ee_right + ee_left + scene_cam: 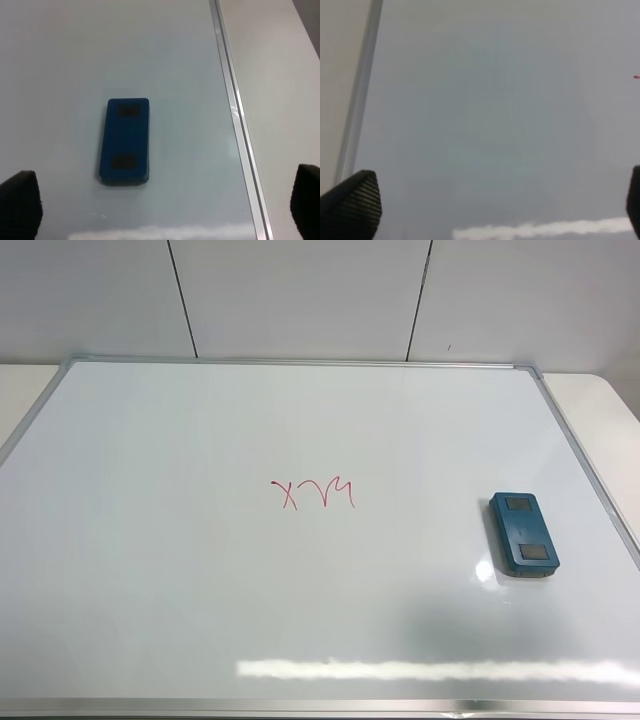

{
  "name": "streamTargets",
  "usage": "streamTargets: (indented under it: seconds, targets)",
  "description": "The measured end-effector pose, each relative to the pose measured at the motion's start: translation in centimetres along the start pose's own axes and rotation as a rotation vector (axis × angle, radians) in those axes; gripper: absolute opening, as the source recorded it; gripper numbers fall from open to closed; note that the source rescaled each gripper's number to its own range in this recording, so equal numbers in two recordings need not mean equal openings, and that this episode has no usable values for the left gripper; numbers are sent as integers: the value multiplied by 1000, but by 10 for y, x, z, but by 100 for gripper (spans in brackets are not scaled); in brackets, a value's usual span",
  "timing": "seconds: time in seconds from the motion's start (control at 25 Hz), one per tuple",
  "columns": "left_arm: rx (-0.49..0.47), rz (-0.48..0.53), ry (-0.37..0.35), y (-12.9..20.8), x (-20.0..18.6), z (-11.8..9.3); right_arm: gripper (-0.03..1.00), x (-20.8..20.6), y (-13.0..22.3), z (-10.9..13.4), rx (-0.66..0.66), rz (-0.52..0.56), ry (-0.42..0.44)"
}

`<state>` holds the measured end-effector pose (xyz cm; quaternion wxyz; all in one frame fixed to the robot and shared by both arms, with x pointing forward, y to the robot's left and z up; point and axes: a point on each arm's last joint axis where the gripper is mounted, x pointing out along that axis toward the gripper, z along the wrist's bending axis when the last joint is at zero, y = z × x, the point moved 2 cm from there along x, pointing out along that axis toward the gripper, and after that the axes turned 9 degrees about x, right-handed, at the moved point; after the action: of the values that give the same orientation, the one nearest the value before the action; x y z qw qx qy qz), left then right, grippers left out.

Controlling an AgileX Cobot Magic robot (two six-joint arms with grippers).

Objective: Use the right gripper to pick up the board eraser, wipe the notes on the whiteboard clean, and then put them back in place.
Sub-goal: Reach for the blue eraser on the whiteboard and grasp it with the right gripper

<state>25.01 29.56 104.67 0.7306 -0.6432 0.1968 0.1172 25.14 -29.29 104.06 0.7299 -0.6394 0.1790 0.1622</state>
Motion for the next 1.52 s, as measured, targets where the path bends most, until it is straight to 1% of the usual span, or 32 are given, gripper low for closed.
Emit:
streamTargets:
  seconds: [1.16,1.32,1.52]
  targets:
    - [0,0,0,0,0,0,100,0,0,0,1,0,0]
    - [0,0,0,0,0,0,100,8,-11,1,7,69,7]
    - [0,0,0,0,0,0,100,26,-47,3,38,173,22]
